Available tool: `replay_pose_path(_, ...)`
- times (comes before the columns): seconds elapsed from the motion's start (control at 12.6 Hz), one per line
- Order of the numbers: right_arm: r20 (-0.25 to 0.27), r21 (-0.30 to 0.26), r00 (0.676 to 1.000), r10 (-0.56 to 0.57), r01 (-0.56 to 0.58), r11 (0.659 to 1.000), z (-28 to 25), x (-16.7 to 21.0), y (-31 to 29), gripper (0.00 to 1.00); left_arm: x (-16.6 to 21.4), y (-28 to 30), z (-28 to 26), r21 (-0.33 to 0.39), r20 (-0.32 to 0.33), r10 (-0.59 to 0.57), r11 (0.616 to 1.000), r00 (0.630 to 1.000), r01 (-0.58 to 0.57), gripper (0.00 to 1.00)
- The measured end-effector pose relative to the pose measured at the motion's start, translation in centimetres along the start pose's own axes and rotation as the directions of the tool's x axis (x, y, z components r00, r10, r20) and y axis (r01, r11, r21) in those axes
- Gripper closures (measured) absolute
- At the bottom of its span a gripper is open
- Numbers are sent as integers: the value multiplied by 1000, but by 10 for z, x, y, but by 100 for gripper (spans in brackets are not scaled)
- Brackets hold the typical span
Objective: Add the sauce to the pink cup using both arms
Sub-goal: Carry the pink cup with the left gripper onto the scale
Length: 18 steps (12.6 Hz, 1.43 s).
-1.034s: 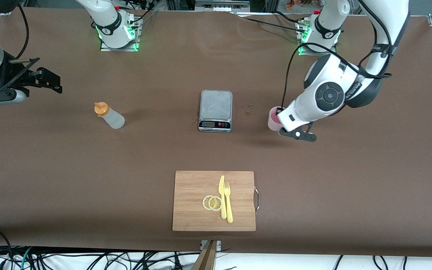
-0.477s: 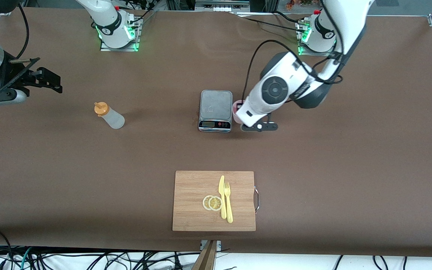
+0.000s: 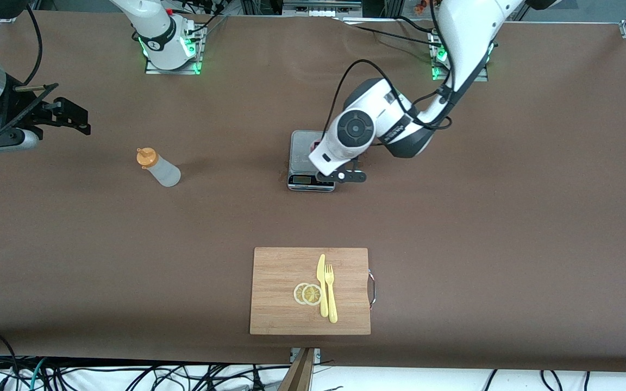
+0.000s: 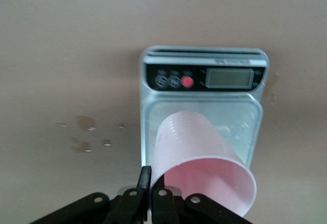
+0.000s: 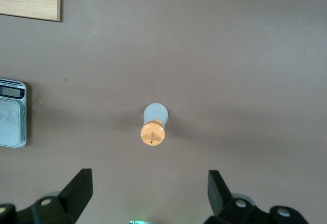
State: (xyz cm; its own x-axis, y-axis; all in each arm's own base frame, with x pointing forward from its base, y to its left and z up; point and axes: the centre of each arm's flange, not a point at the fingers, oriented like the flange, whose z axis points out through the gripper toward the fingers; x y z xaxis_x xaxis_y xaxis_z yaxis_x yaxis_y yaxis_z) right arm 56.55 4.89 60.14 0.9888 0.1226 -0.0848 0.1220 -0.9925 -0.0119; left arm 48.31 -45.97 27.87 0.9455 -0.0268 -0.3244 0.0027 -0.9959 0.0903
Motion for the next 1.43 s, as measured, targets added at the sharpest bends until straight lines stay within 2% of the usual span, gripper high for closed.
replay_pose_path(0.24,0,0,1000,0,0,1000,0,0,0,0,-14,23,16,-8,-8,39,999,999,-39,96)
replay_pose_path(0.8,0,0,1000,0,0,1000,0,0,0,0,-15,26,28,0,6,43,999,999,-43,96)
replay_pose_path(0.95,0,0,1000,-1,1,1000,0,0,0,0,-14,26,28,-1,5,42,999,999,-42,92)
replay_pose_path(1.35,0,0,1000,0,0,1000,0,0,0,0,-12,25,31,-1,9,32,999,999,-32,42)
replay_pose_path(1.43,0,0,1000,0,0,1000,0,0,0,0,-13,27,29,-6,6,28,1000,1000,-28,29)
